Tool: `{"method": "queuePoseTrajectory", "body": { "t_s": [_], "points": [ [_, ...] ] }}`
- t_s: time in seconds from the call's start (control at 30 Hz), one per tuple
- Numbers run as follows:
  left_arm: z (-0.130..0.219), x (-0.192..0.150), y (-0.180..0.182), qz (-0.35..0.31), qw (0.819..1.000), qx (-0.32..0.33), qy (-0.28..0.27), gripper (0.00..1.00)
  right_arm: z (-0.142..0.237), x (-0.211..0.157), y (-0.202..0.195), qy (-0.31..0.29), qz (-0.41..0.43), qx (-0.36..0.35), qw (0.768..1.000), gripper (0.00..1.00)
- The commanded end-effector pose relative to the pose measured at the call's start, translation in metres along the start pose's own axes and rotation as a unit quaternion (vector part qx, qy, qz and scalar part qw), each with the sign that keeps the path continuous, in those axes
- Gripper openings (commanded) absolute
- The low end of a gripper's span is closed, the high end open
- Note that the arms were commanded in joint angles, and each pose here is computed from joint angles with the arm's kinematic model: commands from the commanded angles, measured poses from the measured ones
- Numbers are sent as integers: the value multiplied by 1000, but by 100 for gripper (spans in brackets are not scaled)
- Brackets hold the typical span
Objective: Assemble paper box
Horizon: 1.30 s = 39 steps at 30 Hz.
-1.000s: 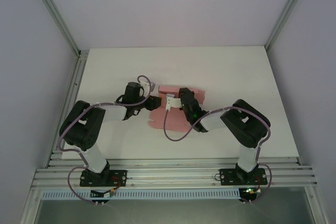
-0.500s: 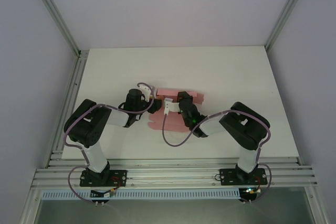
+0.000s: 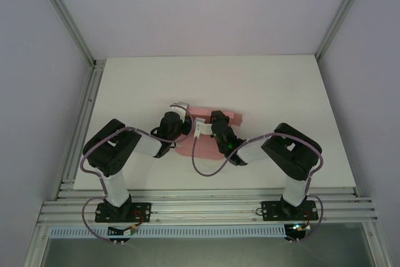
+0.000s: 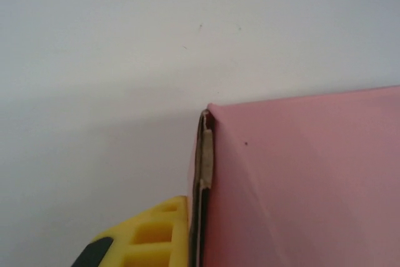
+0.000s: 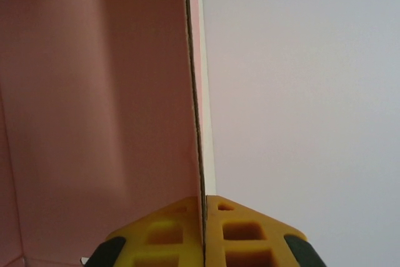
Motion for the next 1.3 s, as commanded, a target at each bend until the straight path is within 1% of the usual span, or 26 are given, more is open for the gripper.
{"method": "queuePoseTrajectory", "body": {
  "t_s": [0.0, 0.03, 0.07, 0.13, 0.23, 0.3, 0.37, 0.47, 0.57, 0.7, 0.77, 0.9, 0.93, 1.03, 1.1, 1.17, 1.23, 1.27],
  "points": [
    [-1, -1, 20, 23, 997, 73, -9, 2, 10, -3, 35, -7, 6, 68, 998, 0],
    [0, -2, 21, 19, 996, 87, -8, 0, 10, -3, 34, -5, 2, 67, 998, 0],
    [1, -2, 23, 15, 995, 103, -8, 2, 10, -3, 33, -3, -1, 66, 998, 0],
    [4, -2, 30, 9, 988, 152, -9, 0, 10, -4, 31, 0, -7, 64, 998, 0],
    [4, -5, 33, -7, 981, 194, 16, 0, 9, -5, 31, 5, -13, 67, 998, 0],
    [7, -5, 34, -14, 976, 219, 17, 0, 8, -4, 30, 5, -16, 65, 998, 0],
    [10, -7, 37, -14, 973, 230, 15, 0, 7, -5, 28, 7, -23, 62, 998, 0],
    [15, -8, 48, -14, 959, 283, 21, 0, 8, -8, 24, 10, -33, 62, 997, 0],
    [19, -8, 54, -12, 949, 316, 20, 0, 9, -10, 22, 15, -38, 68, 997, 0],
    [26, -7, 64, -12, 926, 376, 14, 0, 9, -14, 21, 21, -43, 70, 996, 0],
    [27, -7, 64, -9, 926, 378, 16, 0, 9, -14, 23, 23, -42, 73, 996, 0],
    [31, -8, 68, -7, 916, 401, 21, 0, 8, -15, 22, 25, -42, 72, 996, 0],
    [32, -6, 71, -15, 910, 413, 19, 0, 7, -15, 23, 26, -42, 73, 996, 0],
    [32, -6, 71, -25, 906, 423, 20, 2, 7, -15, 23, 28, -44, 76, 996, 0],
    [35, -5, 74, -25, 899, 437, 18, 3, 6, -15, 24, 30, -44, 78, 996, 0],
    [39, -3, 77, -28, 888, 459, 18, 3, 6, -15, 22, 29, -44, 76, 996, 0],
    [43, -2, 79, -37, 879, 475, 18, 1, 6, -15, 22, 30, -48, 76, 996, 0],
    [43, -1, 79, -37, 878, 477, 19, 0, 6, -15, 21, 30, -50, 74, 996, 0]
  ]
}}
Point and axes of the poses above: each hand's point on the last joint's axis, 136 mm out from that joint toward the fingers, its own z axis back along the fingers, its own y axis along the line the jaws close on, x = y × z, the point moved 3 cm from there along z, back along the fingers
